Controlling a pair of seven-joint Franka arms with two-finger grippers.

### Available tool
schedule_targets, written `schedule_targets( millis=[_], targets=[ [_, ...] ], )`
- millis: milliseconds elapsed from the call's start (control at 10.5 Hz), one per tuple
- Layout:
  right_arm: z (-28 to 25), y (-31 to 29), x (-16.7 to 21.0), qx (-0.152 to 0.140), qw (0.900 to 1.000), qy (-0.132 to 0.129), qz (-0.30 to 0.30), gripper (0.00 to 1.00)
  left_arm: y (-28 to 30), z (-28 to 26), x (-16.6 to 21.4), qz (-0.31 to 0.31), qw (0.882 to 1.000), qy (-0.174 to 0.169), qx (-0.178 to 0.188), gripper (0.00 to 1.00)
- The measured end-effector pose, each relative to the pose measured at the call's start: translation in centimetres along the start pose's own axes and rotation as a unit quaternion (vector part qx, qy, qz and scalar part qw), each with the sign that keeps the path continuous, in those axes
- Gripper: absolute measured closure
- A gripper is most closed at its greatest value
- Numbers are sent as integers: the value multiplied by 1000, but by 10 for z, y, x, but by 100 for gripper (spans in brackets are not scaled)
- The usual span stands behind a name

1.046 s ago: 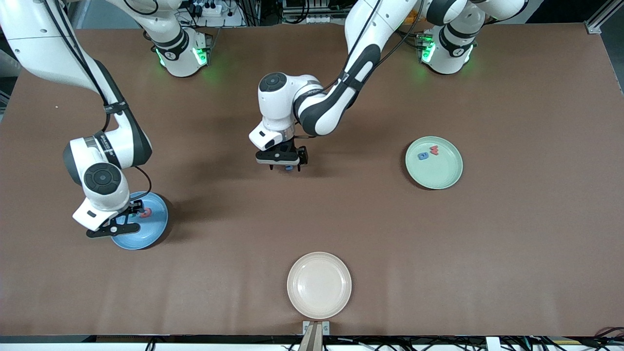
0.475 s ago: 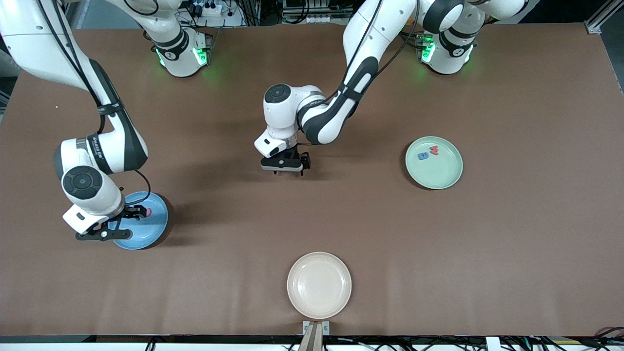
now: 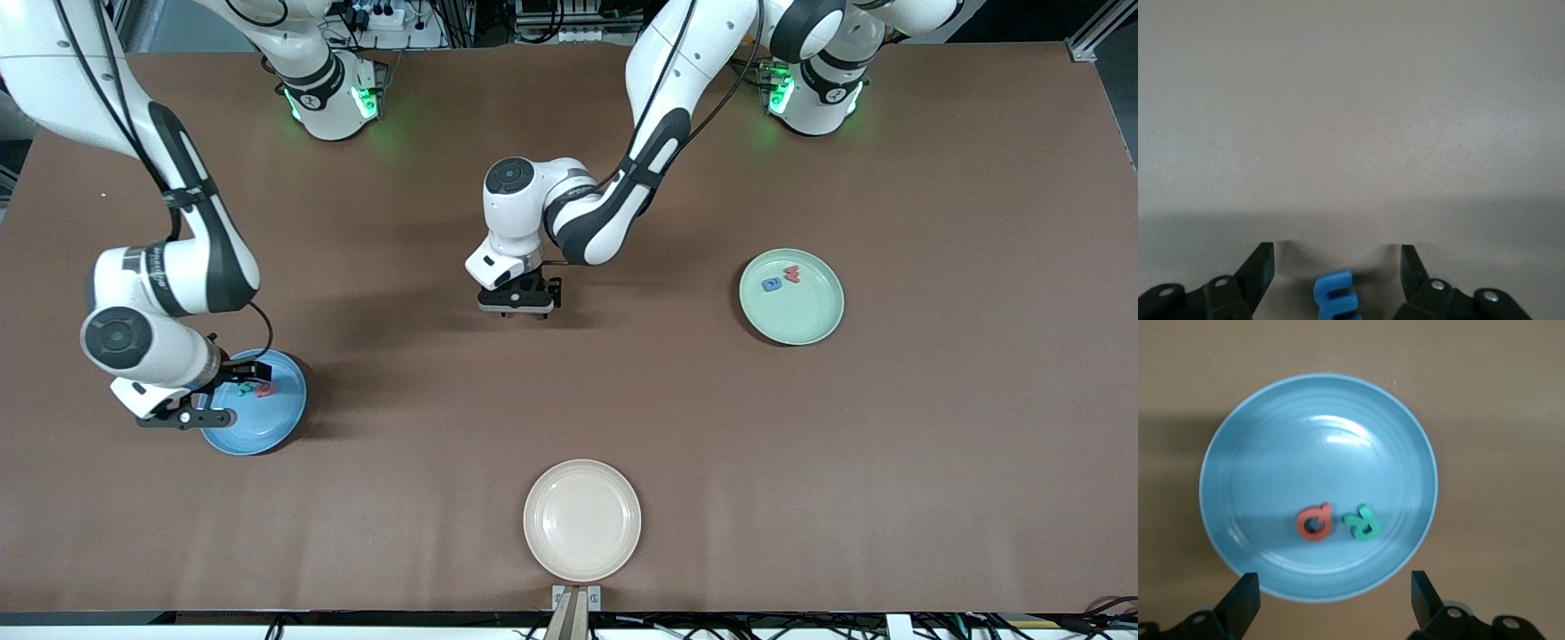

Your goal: Sort uppercase to blue plate, lowercase to green plate

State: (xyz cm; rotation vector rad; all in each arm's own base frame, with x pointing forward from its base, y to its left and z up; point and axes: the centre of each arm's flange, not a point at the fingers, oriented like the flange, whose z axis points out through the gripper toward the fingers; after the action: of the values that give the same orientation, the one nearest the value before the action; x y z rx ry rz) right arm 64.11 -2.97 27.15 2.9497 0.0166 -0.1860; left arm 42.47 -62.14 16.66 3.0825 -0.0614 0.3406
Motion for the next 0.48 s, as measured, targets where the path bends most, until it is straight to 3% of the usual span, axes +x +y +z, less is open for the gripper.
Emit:
schedule_targets(
  millis=[285, 475],
  targets=[
    [-20, -1, -15, 25, 999, -29, 7, 0, 0, 0, -2, -1, 1000, -3, -1, 36],
    [-25, -2, -23, 35, 998, -46, -1, 0, 0, -1, -2, 1, 1000, -4, -2, 42]
  ],
)
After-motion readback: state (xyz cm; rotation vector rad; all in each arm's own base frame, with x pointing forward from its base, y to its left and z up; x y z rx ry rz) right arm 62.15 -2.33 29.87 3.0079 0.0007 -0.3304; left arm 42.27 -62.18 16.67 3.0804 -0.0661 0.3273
